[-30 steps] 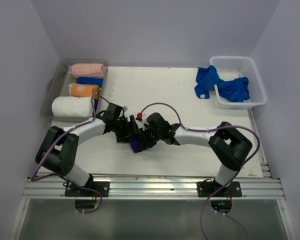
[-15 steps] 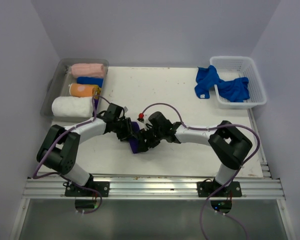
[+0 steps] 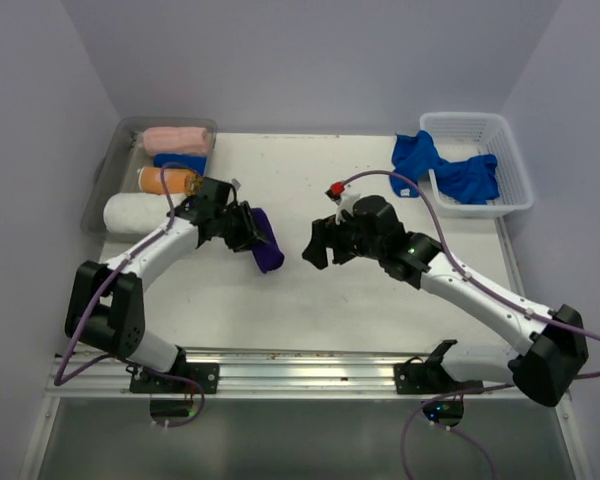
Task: Roll the towels
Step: Place the rolled towel into the container
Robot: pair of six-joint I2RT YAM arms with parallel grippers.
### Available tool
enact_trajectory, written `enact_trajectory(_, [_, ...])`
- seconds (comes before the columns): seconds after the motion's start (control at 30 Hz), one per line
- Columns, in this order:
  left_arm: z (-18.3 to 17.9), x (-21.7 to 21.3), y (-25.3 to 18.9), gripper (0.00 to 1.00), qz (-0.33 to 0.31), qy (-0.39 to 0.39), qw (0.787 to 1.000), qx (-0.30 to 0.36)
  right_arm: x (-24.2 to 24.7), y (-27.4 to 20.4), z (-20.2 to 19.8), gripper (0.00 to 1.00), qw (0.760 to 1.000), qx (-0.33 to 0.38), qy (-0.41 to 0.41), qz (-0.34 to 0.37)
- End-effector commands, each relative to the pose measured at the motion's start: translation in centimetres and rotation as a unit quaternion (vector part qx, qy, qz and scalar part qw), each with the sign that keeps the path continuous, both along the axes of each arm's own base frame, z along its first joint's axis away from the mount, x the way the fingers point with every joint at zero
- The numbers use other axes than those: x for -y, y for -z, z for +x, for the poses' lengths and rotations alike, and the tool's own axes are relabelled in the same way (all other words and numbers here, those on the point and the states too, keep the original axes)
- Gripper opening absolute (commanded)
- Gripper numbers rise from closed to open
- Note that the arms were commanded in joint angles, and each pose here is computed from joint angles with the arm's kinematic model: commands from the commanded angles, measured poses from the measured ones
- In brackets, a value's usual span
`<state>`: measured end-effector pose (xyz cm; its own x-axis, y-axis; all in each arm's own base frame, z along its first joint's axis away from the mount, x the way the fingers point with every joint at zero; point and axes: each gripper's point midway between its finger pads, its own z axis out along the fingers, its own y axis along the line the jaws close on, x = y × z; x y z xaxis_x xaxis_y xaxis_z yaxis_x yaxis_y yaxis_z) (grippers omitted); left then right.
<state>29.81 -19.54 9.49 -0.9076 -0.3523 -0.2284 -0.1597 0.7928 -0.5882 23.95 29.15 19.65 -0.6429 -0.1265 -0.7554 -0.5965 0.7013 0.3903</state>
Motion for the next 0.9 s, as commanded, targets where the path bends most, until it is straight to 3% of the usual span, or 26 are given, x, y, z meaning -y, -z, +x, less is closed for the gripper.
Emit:
enact_trajectory(0.0, [4.7, -0.9, -7.8, 0.32, -0.018, -0.037, 0.995, 0.086, 4.6, 0.8, 1.1, 0.76, 0.993, 0.018, 0.092, -0.074])
enact_trajectory(0.17, [11.0, -6.0, -15.4, 0.33, -0.021, -0.112, 0.981, 0.157, 6.2, 0.5, 0.9, 0.76, 0.989, 0.03, 0.126, -0.076])
enact_trajectory(0.4, [18.5, -14.9, -19.6, 0.34, -0.05, -0.233, 0.951, 0.199, 5.8, 0.8, 0.7, 0.76, 0.99, 0.018, 0.124, -0.066])
enact_trajectory(0.6, [23.4, -19.3, -19.0, 0.34, -0.086, -0.301, 0.927, 0.209, 4.7, 2.0, 0.5, 0.76, 0.992, -0.012, 0.118, -0.054])
enact_trajectory(0.87, [28.2, -24.4, -13.6, 0.36, -0.112, -0.372, 0.9, 0.196, 3.4, 3.1, 0.6, 0.76, 0.992, -0.044, 0.112, -0.044])
